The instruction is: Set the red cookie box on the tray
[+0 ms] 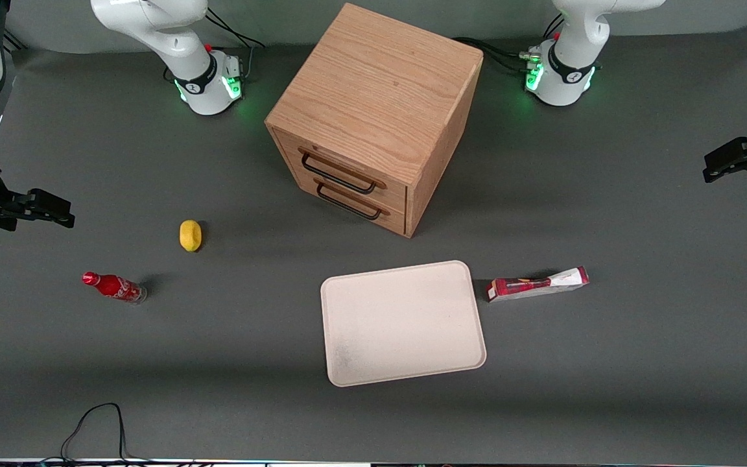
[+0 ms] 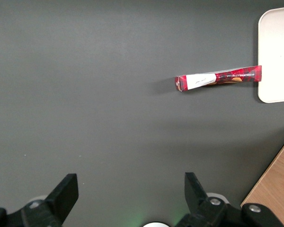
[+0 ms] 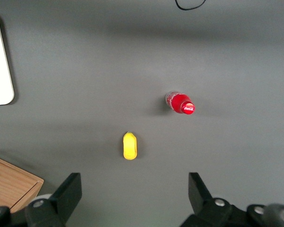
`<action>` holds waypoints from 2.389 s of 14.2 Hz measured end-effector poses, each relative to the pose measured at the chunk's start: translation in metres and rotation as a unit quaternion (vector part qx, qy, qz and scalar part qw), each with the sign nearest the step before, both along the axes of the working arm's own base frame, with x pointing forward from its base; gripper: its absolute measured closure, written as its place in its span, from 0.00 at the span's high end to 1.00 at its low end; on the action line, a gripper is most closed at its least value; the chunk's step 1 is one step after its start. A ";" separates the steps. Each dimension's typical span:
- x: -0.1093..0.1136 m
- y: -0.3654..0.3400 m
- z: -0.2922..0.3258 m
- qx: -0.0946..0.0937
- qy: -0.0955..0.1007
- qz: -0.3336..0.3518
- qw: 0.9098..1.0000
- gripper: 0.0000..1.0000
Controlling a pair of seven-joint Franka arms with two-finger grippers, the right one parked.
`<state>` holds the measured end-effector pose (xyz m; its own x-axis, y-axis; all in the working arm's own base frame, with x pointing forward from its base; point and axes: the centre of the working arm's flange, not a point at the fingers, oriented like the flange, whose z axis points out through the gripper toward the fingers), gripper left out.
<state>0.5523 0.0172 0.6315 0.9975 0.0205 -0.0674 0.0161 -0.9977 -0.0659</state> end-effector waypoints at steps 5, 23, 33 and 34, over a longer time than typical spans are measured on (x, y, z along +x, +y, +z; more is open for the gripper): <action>0.000 0.001 0.003 0.000 -0.002 0.001 1.000 1.00; -0.020 -0.192 0.008 -0.005 0.002 -0.050 0.999 1.00; 0.032 -0.168 -0.046 -0.055 0.046 -0.426 0.902 1.00; 0.044 -0.162 -0.063 -0.062 0.051 -0.445 0.892 1.00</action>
<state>0.5967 -0.1445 0.5683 0.6031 -0.7908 -0.1042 -0.7861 -0.6114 0.0906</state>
